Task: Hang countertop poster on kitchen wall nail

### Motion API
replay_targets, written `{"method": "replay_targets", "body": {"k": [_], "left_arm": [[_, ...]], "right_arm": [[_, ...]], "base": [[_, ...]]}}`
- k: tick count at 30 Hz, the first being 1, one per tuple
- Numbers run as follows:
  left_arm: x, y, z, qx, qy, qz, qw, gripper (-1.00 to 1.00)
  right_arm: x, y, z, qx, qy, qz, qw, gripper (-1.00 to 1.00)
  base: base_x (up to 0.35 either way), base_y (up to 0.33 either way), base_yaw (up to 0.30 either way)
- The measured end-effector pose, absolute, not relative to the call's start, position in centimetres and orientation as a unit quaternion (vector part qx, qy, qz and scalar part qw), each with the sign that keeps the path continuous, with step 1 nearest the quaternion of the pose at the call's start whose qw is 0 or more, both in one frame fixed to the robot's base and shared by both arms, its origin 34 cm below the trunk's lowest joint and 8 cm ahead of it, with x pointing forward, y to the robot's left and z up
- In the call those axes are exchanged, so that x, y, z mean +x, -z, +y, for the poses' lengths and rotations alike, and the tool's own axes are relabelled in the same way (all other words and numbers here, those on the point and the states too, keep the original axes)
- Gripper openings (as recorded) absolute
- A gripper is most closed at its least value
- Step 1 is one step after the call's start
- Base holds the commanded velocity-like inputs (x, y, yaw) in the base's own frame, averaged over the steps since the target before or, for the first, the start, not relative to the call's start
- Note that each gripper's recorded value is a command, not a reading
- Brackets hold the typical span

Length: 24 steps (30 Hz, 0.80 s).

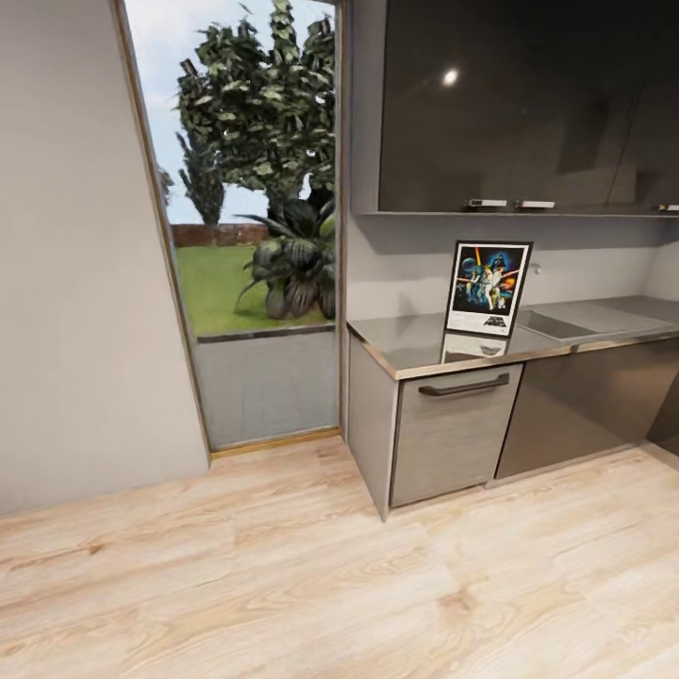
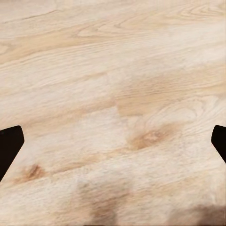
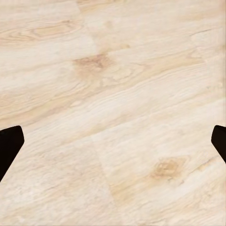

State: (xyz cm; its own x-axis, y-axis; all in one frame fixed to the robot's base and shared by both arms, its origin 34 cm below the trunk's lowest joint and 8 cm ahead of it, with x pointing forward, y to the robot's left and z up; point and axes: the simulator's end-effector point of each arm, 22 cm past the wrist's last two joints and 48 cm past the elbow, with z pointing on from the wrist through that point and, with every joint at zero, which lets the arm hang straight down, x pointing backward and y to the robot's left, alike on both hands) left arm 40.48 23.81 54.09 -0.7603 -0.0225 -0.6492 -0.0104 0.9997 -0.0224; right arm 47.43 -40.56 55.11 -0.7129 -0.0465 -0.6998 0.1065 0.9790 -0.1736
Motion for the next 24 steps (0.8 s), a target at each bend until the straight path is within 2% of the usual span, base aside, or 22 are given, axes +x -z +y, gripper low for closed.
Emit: {"method": "replay_targets", "body": {"k": [9, 24], "left_arm": [[40.45, -54.08, 23.74, -0.009, 0.008, 0.938, 0.346, 1.00], [40.44, -54.08, 23.72, -0.009, 0.008, 0.938, 0.346, 1.00]], "right_arm": [[47.41, -55.18, -40.80, 0.021, 0.102, 0.919, 0.379, 1.00], [47.39, -55.20, -40.89, 0.020, 0.103, 0.919, 0.380, 1.00]], "base": [[0.150, -0.217, 0.000], [0.217, -0.267, 0.000]]}}
